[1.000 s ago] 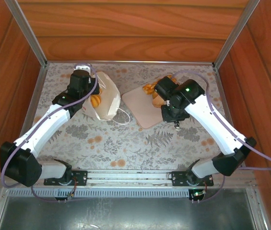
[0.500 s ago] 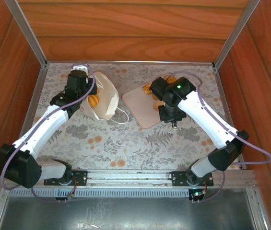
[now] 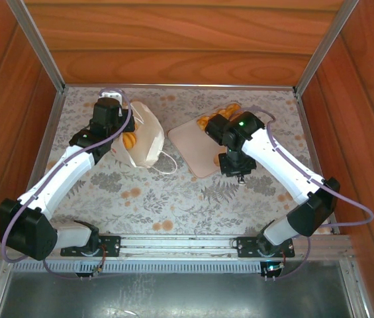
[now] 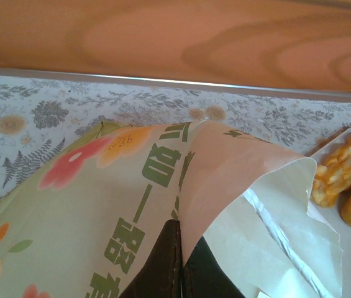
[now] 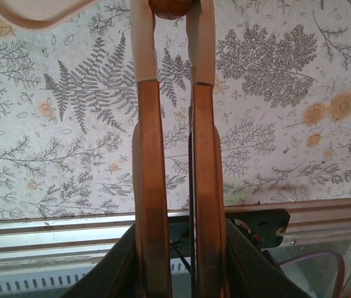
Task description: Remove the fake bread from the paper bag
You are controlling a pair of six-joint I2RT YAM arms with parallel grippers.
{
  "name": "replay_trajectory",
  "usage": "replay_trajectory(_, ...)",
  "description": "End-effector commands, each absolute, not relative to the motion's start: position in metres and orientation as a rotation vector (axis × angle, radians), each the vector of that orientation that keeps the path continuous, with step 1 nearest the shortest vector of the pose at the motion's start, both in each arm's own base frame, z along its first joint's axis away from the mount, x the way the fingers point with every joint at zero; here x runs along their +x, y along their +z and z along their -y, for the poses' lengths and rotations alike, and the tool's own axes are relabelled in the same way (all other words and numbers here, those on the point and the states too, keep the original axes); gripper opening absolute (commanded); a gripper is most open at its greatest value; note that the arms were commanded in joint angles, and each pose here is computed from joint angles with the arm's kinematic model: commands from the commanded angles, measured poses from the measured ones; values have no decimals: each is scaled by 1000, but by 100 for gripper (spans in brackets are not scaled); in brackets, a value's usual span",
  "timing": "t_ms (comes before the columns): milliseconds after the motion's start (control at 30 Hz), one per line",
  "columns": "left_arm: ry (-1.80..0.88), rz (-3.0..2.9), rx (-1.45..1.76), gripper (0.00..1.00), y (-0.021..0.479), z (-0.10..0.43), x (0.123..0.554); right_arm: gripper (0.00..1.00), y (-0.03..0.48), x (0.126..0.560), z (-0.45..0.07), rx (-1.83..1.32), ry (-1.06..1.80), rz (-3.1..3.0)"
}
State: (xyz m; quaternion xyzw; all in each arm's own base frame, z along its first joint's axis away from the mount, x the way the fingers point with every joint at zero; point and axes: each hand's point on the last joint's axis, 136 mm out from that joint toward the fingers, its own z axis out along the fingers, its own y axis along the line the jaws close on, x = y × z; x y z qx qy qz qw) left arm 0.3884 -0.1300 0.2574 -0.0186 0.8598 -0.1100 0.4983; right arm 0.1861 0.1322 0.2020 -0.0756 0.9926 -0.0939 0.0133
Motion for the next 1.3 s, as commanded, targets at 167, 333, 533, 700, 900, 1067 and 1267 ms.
replay_trajectory(167,-323,-2063,-51,0,263,133,386,34,201,154,-109,-238,-391,-3211)
replay_trajectory(333,-342,-2067,-47,0,262,137,387,38,199,163,-111,-221,-355,-3206)
replay_trajectory(533,-349,-2076,-46,0,259,139,390,43,195,183,-130,-222,-199,-3185)
replay_trajectory(700,-369,-2083,-33,0,258,145,393,45,195,200,-142,-223,-132,-3174)
replay_trajectory(900,-365,-2091,-25,0,255,147,397,47,200,216,-153,-237,-87,-3160)
replay_trajectory(1067,-368,-2086,-12,0,259,150,399,49,197,231,-163,-250,-67,-3161)
replay_trajectory(1267,-361,-2078,-5,0,262,149,400,51,193,249,-178,-275,-17,-3159)
